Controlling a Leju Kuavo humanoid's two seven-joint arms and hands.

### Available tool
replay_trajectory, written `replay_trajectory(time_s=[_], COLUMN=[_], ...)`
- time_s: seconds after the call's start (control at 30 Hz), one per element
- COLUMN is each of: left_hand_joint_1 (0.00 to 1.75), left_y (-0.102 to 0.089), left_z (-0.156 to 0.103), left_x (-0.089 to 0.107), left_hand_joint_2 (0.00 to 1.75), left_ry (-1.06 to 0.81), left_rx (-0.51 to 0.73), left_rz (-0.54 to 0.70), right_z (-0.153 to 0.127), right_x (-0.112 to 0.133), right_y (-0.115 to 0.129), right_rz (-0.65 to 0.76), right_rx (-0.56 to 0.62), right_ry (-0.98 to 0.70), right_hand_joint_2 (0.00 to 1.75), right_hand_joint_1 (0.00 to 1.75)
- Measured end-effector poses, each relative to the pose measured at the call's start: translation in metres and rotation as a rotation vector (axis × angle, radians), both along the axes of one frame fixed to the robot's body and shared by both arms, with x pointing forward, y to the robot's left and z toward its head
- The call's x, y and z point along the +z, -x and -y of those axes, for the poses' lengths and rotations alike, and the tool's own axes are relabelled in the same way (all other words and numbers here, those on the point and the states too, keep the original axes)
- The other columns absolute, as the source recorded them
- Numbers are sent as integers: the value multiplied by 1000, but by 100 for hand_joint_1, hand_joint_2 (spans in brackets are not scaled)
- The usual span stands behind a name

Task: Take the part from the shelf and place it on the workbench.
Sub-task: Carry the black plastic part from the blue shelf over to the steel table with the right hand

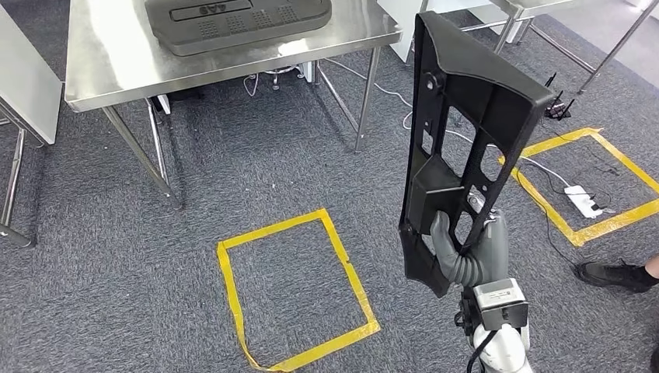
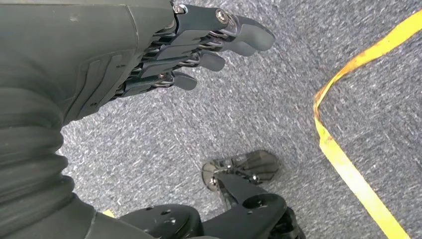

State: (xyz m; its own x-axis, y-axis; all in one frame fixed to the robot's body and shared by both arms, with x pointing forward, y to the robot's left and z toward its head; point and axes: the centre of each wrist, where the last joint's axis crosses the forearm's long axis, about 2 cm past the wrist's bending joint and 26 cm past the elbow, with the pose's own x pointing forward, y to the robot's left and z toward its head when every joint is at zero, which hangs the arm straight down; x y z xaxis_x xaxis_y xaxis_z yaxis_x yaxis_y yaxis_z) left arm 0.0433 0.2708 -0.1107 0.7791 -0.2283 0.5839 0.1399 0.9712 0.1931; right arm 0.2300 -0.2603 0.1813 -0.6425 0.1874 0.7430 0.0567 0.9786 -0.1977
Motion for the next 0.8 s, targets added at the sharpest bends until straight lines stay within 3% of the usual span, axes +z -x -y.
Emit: replay_trajectory(time_s=[0.8], left_hand_joint_1=[0], left_y=[0], left_z=[0], left_x=[0], left_hand_joint_2=[175], left_ry=[2], left_rx=[-6], left_rz=[-2], right_z=[0], right_x=[-1], right_y=[-4], right_rz=[-29], right_rx=[-25], right_ry=[-4], right_hand_joint_2=[175], right_hand_joint_1=[175])
